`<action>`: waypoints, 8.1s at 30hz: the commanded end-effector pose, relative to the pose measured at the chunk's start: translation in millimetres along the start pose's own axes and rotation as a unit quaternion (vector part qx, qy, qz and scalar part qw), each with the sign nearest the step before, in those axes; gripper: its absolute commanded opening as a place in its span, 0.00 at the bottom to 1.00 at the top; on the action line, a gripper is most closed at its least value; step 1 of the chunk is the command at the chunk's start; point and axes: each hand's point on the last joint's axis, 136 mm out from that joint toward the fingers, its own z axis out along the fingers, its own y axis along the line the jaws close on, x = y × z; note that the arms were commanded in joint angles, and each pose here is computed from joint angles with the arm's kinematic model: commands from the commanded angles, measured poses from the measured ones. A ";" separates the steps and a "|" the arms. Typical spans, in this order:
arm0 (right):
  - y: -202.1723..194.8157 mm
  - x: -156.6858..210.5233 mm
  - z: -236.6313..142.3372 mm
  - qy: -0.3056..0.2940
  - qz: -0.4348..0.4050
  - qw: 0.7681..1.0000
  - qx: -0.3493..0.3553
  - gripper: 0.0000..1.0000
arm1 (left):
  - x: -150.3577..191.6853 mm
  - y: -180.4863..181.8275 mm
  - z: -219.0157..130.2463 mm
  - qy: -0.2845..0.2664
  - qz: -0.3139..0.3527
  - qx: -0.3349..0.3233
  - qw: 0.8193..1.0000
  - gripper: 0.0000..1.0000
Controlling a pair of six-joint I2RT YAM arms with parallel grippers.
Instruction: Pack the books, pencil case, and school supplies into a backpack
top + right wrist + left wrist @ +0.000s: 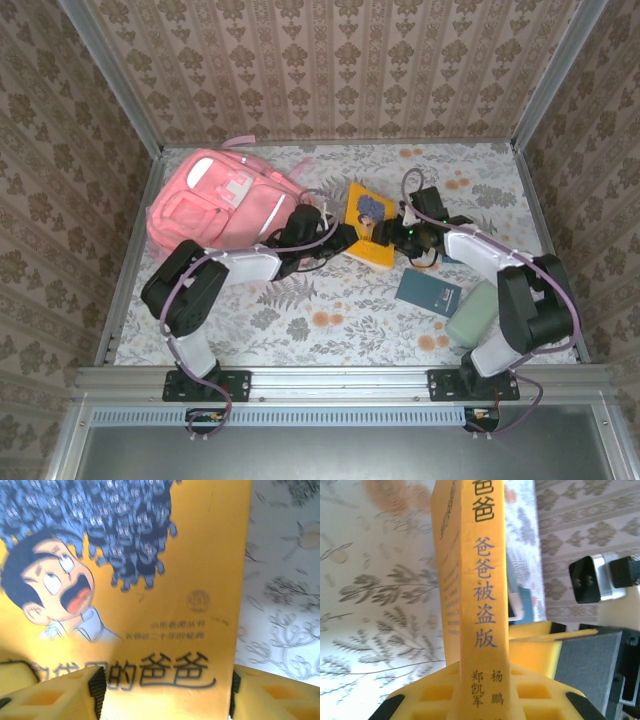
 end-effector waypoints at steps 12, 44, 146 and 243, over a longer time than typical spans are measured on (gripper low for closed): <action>69.6 -54.7 -53.0 -0.053 0.079 0.963 -0.251 0.85 | -41.4 -136.5 -56.6 -0.020 0.074 0.192 0.978 0.00; 48.8 -45.7 -29.2 -0.014 0.130 0.965 -0.229 0.93 | -45.8 -171.2 -82.5 -0.030 0.087 0.251 0.964 0.00; 215.3 -24.5 130.8 0.014 0.132 0.950 -0.283 0.00 | -139.0 -67.1 -211.7 -0.106 0.268 -0.269 0.919 0.00; -117.0 81.8 -43.9 -0.033 0.103 0.976 0.188 0.71 | -54.2 -0.6 -110.9 0.015 0.236 -0.238 0.942 0.62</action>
